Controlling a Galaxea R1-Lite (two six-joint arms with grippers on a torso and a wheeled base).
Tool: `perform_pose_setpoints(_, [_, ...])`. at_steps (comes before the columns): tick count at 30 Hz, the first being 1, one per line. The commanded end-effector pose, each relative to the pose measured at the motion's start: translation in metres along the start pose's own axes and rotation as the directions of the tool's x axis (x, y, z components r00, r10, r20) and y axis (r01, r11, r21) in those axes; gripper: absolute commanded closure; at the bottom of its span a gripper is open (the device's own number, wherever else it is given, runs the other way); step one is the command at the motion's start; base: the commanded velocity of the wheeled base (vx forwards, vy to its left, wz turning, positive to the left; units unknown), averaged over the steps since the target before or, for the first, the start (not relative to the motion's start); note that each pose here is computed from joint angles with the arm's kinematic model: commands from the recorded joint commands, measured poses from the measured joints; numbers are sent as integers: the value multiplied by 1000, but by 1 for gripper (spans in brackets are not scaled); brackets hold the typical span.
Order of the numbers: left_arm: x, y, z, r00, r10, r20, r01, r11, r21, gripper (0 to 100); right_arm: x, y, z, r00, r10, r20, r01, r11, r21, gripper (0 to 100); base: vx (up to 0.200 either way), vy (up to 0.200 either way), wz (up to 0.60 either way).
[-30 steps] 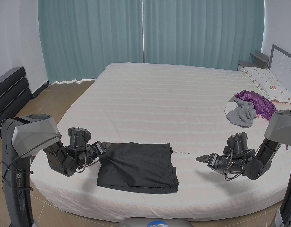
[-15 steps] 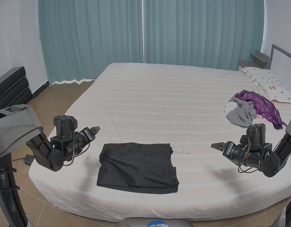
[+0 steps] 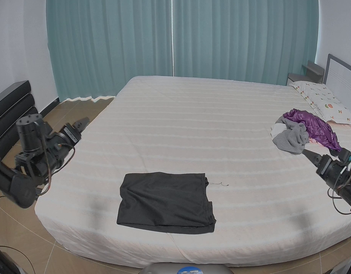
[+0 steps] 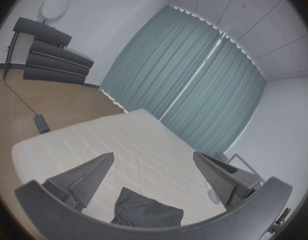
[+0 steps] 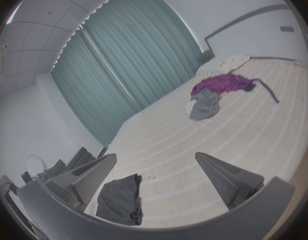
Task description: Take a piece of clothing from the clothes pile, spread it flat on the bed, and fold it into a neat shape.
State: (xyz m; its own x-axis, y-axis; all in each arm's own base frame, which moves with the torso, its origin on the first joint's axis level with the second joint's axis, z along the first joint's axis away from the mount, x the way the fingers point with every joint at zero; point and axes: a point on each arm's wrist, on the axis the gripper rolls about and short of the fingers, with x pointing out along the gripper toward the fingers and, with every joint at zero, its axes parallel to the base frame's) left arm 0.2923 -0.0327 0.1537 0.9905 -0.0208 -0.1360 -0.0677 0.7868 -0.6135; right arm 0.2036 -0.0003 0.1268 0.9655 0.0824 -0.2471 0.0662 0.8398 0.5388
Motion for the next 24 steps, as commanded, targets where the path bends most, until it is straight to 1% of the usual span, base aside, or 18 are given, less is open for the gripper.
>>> perform_pose_setpoints(1, [-105,-6,42,974,-86,208,76,995,57,0,-86,-17,11,971,13,241,16,993,-120,0,0,0,0])
perform_pose_setpoints(3, [-130,-5,43,965,-106,240,83,991,101,0,-102,-20,5,964,30,263,16,986,-169,0,0,0,0])
perform_pose_setpoints(6, [-165,-2,41,946,-145,291,104,983,152,0,-120,-17,2,954,62,292,-3,980,-200,0,0,0,0])
perform_pose_setpoints(8, [-185,1,39,930,-167,326,103,973,205,0,-134,-13,-3,947,86,310,-15,974,-225,0,0,0,0])
perform_pose_setpoints(11, [-216,7,34,908,-198,369,90,953,291,0,-155,-5,-14,930,179,320,-77,949,-306,0,0,0,0])
perform_pose_setpoints(12, [-230,8,32,897,-213,388,85,943,321,0,-163,-2,-19,924,222,313,-108,933,-342,0,0,0,0])
perform_pose_setpoints(14, [-245,10,32,887,-224,403,81,936,343,0,-170,1,-22,921,256,293,-139,920,-367,0,0,0,0])
perform_pose_setpoints(15, [-248,10,31,886,-226,405,81,935,344,0,-171,2,-23,921,262,287,-145,918,-369,0,0,0,0])
perform_pose_setpoints(16, [-262,12,29,885,-228,406,78,932,354,0,-176,5,-24,927,290,240,-187,908,-374,0,0,0,0])
perform_pose_setpoints(18, [-278,18,23,894,-222,390,71,928,366,0,-181,8,-27,931,333,150,-261,894,-364,0,0,0,0])
perform_pose_setpoints(19, [-278,18,23,894,-222,390,71,928,366,0,-181,8,-27,931,333,150,-261,894,-364,0,0,0,0])
perform_pose_setpoints(20, [-285,22,18,902,-214,375,64,925,374,0,-184,8,-30,931,352,93,-298,884,-360,0,0,0,0])
perform_pose_setpoints(21, [-295,29,9,911,-200,361,47,920,389,0,-193,6,-39,923,384,40,-340,858,-385,0,0,0,0])
perform_pose_setpoints(22, [-297,30,8,911,-198,361,44,919,392,0,-195,5,-40,921,389,36,-344,853,-392,0,0,0,0])
perform_pose_setpoints(23, [-307,36,1,912,-199,358,39,912,408,0,-206,0,-51,908,419,29,-364,819,-444,0,0,0,0])
perform_pose_setpoints(24, [-312,40,-3,911,-202,359,37,908,416,0,-213,-4,-59,902,432,25,-372,805,-463,0,0,0,0])
